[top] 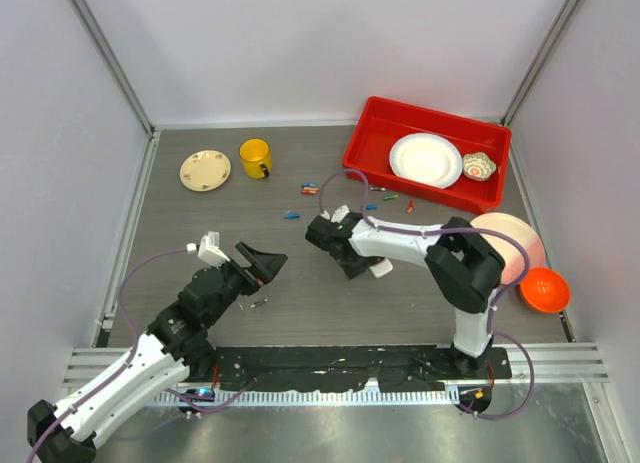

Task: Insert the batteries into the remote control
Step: Place the remote control at the center of the board, then reset both arms

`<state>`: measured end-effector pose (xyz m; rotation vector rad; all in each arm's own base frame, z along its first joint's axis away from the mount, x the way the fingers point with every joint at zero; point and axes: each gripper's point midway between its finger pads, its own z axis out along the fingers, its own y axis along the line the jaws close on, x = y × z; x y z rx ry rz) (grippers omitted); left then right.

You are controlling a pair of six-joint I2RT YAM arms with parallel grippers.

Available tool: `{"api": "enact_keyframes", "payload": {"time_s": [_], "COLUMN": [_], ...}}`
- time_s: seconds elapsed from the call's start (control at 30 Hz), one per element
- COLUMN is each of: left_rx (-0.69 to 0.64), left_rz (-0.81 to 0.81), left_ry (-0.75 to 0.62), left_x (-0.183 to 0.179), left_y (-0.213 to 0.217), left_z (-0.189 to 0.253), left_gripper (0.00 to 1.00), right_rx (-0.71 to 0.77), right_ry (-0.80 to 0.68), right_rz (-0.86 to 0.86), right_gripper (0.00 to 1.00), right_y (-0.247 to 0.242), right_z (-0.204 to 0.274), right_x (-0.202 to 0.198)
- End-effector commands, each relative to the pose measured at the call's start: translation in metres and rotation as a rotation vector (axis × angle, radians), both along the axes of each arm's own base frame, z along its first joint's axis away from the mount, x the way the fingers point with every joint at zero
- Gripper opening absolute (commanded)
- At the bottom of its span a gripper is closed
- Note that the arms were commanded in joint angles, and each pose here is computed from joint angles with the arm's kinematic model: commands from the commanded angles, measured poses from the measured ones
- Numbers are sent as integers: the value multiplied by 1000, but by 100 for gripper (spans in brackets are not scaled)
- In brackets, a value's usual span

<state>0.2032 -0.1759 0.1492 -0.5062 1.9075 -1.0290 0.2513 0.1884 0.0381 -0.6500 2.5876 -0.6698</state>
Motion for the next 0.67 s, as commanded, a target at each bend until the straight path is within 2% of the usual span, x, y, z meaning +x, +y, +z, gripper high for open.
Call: {"api": "enact_keyframes", "payload": {"time_s": [0.0, 0.03, 0.07, 0.17, 0.2, 0.27, 0.3, 0.43, 0.63], "left_rx": [46, 83, 104, 230, 274, 376, 408, 503, 465], "left_rz": [33, 39, 67, 114, 144, 163, 158, 109, 76], "left_ry": [-6, 18, 17, 102, 120, 197, 216, 285, 220], "left_x": [3, 2, 6, 9, 12, 14, 14, 16, 20], "left_y": [9, 12, 17, 29, 35, 40, 41, 34, 25], "left_z": [-1, -9, -5, -18, -21, -30, -32, -38, -25], "left_gripper": [100, 100, 100, 100, 100, 100, 100, 100, 100], "right_rx": [284, 323, 424, 622, 754, 875, 969, 1067, 1098], "right_ry": [-141, -173, -241, -353, -432, -498, -567, -635, -593], "right_rz": [-51, -58, -60, -56, -49, -62, -71, -96, -86], "right_gripper": [83, 84, 84, 84, 84, 85, 85, 86, 89], "right_y": [22, 20, 19, 19, 15, 10, 2, -12, -7], "right_z": [59, 64, 93, 106, 133, 121, 139, 123, 122], "right_x": [7, 7, 7, 2, -3, -9, -14, -23, -30]}}
